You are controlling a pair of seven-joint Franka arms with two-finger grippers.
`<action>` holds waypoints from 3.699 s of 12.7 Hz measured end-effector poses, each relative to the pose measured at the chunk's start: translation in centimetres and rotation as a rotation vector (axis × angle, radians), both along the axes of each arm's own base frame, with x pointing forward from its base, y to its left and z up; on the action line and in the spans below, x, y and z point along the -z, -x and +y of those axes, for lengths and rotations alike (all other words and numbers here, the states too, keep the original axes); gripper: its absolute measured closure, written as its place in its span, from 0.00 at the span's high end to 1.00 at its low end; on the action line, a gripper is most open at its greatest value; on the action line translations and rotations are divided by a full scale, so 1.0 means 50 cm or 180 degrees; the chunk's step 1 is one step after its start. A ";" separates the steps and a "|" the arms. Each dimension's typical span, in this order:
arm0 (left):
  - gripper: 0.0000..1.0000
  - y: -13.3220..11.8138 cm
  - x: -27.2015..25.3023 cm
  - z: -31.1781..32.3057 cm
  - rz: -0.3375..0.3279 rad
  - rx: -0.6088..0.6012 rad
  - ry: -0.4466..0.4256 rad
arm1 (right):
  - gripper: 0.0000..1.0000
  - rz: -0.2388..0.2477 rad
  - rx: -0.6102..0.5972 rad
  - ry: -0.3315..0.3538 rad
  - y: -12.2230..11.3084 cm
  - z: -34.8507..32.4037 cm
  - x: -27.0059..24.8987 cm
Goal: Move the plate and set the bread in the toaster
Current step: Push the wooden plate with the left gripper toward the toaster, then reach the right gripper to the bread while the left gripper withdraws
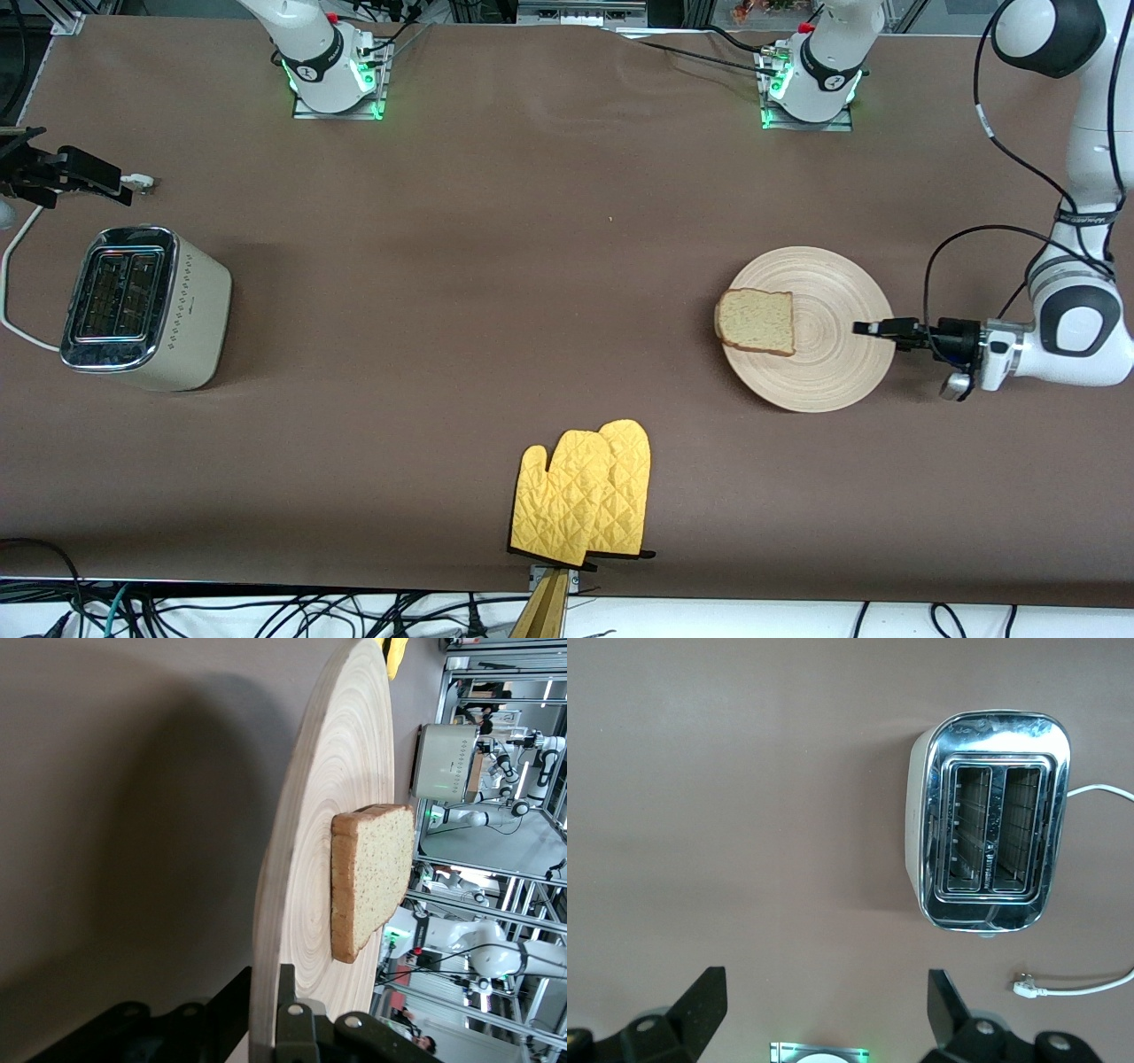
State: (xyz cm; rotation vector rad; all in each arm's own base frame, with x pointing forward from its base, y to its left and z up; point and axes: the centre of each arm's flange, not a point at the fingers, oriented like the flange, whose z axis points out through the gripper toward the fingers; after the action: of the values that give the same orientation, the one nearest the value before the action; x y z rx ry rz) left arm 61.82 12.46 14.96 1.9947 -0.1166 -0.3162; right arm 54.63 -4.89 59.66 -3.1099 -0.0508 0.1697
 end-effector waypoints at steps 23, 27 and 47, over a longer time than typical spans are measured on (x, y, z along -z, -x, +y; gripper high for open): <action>0.15 -0.007 0.073 -0.806 -0.0252 0.0139 0.0046 | 1.00 0.0176 -0.0228 -0.0015 -0.031 0.082 0.060; 0.33 -0.007 0.079 -0.803 -0.0239 0.0130 0.0045 | 1.00 0.0428 -0.0312 -0.0213 -0.067 0.175 0.159; 1.00 0.078 -0.601 -0.233 -0.1984 -0.0314 -0.1661 | 0.41 -0.0312 0.0822 -0.0837 -0.035 0.761 0.755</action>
State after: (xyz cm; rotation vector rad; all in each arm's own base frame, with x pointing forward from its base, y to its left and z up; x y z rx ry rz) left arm 57.93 0.79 45.03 2.5482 -0.3561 0.3909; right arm 56.38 33.16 21.90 -2.8250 0.3000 0.0030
